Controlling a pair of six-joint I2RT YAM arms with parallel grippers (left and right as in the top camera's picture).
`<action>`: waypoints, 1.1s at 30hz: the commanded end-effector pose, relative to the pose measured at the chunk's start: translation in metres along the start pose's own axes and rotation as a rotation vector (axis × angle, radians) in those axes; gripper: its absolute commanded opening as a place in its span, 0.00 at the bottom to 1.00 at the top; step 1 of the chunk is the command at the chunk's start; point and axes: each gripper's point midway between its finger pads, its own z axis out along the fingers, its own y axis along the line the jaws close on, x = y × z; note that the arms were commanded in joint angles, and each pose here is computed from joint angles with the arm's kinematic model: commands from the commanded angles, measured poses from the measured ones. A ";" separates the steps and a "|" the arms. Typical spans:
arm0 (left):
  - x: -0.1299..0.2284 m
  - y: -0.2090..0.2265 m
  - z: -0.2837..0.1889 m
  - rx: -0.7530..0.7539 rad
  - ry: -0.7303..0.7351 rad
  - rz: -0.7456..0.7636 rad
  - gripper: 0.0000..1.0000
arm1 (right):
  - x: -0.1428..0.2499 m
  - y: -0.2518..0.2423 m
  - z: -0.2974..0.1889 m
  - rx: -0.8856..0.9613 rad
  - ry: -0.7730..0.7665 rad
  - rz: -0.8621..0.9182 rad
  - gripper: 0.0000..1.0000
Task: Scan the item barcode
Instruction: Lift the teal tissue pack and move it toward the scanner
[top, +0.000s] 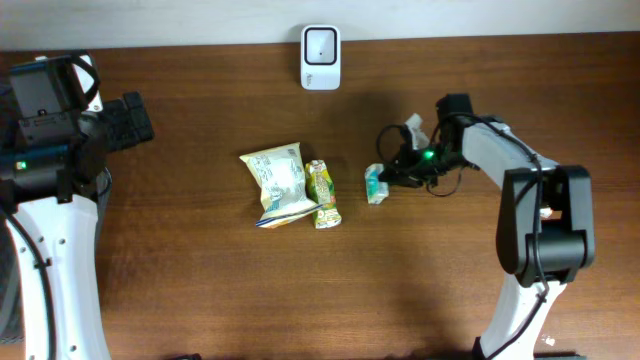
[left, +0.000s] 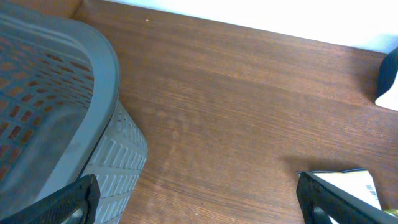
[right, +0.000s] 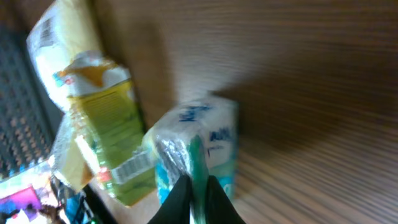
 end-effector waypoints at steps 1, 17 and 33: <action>-0.004 0.001 -0.004 0.004 -0.014 0.001 0.99 | 0.001 -0.061 -0.017 0.234 -0.013 0.056 0.14; -0.004 0.001 -0.004 0.004 -0.014 0.001 0.99 | 0.005 -0.029 -0.004 0.229 0.079 -0.091 0.34; -0.002 0.001 -0.004 0.003 -0.007 0.002 0.99 | 0.008 0.123 -0.101 -0.436 -0.113 -0.217 0.04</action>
